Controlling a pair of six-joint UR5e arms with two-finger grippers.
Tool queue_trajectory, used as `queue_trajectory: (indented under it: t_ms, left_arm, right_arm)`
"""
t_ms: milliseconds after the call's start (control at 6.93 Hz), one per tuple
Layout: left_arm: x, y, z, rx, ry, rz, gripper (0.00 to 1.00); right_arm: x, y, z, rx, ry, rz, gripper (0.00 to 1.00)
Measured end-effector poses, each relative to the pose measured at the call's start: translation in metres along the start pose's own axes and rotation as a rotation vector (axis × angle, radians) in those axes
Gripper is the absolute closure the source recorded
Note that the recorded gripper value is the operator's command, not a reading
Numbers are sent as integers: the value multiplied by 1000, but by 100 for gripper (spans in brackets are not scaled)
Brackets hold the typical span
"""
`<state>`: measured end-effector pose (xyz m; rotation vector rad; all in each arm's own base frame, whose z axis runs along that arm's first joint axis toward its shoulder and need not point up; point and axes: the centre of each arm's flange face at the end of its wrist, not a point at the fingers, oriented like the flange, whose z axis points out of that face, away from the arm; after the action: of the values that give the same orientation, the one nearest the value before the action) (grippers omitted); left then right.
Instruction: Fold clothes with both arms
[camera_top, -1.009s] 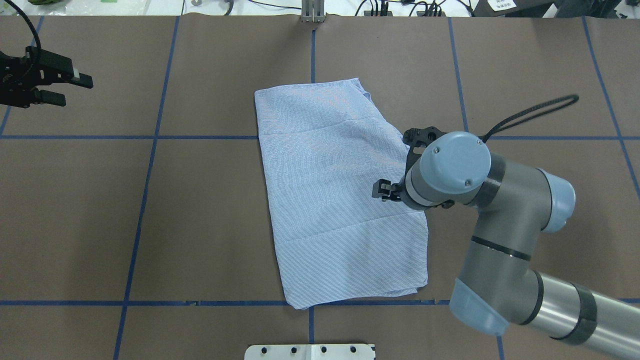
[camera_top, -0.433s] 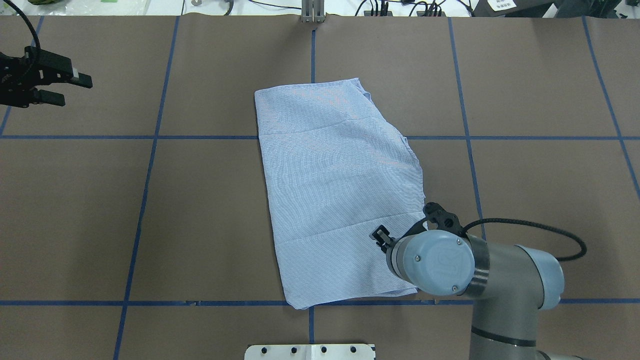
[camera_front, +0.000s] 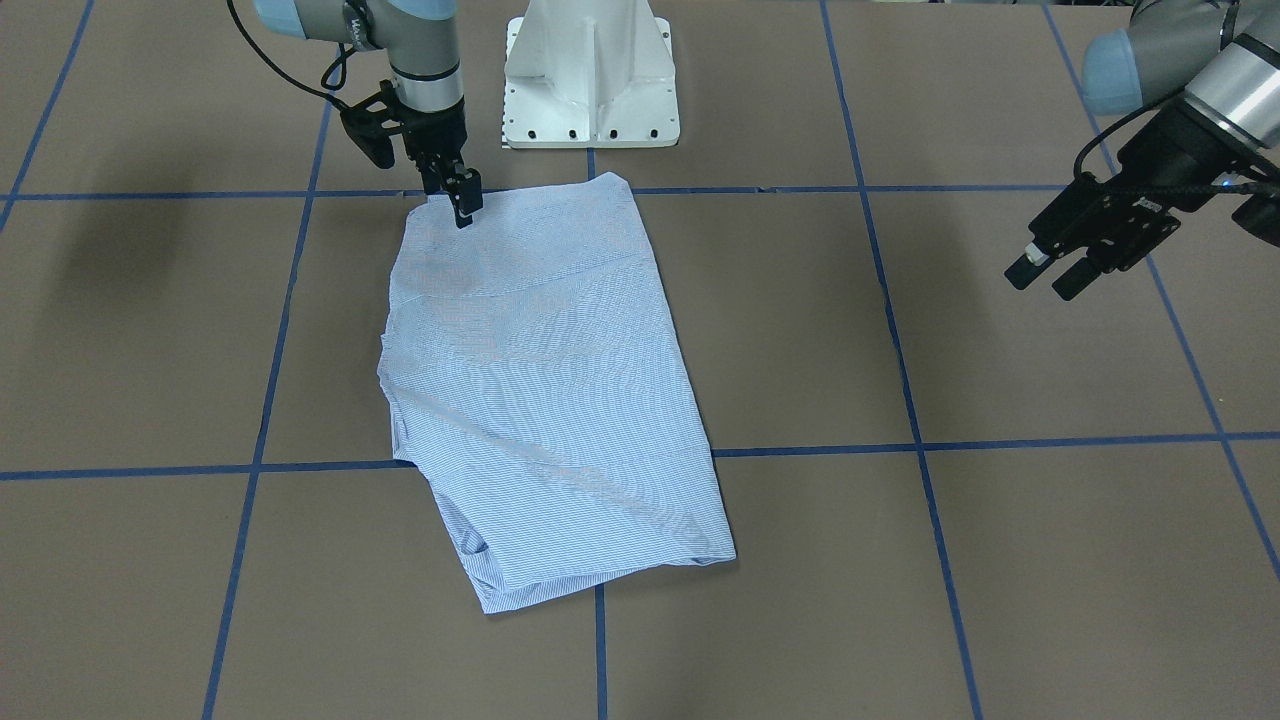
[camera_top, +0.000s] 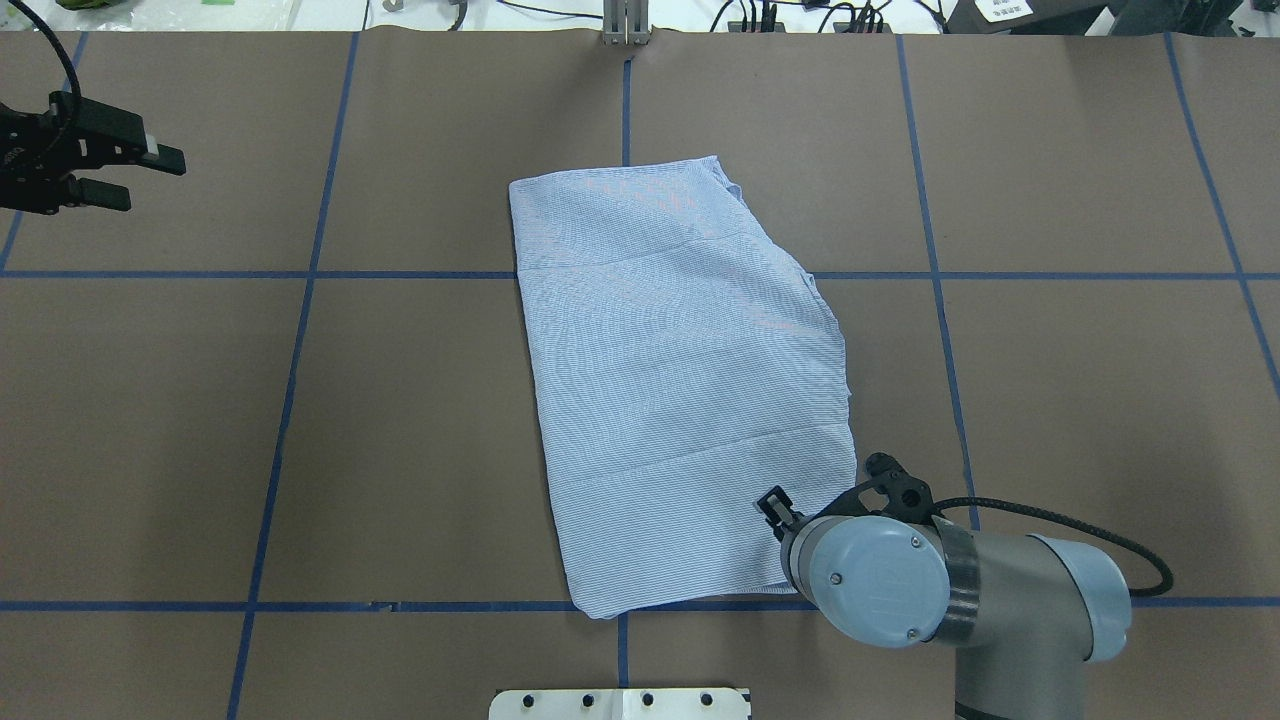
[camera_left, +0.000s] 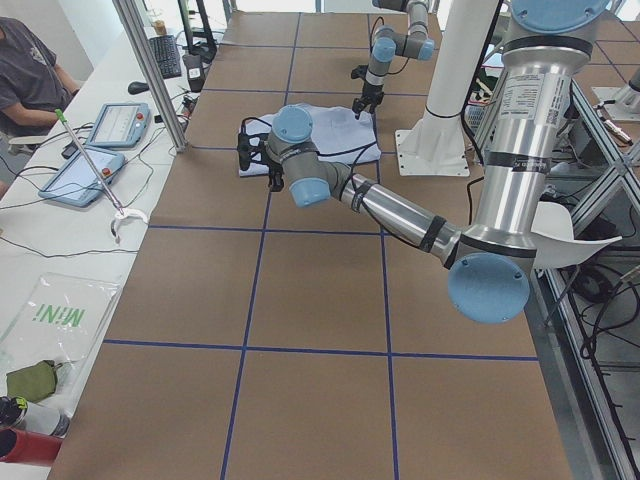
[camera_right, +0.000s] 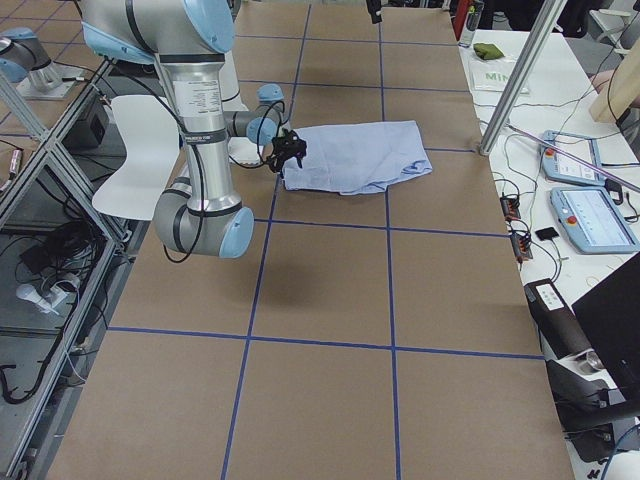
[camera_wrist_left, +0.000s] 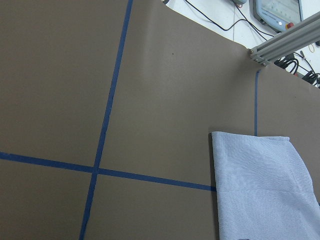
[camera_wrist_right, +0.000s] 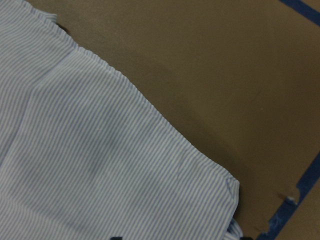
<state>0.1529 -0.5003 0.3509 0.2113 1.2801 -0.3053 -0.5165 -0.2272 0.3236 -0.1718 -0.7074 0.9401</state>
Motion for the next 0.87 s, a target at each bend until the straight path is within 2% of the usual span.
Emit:
queue_trajectory:
  t_ms: [144,433,577,865]
  left_arm:
    - [2,0,0,1,2,3,14]
    - [2,1,-1,3,3,4,14]
    - [1,1,-2,5,2,3,14]
    - [0,1,-3,7,0,1,14]
  right_arm:
    - [4,1,2,2,5,-4,27]
    - [8,3,5,4,14,-10,57]
    - [9,4,6,3,15,-12,99]
    - [9,6,4,-2,14,-13,100]
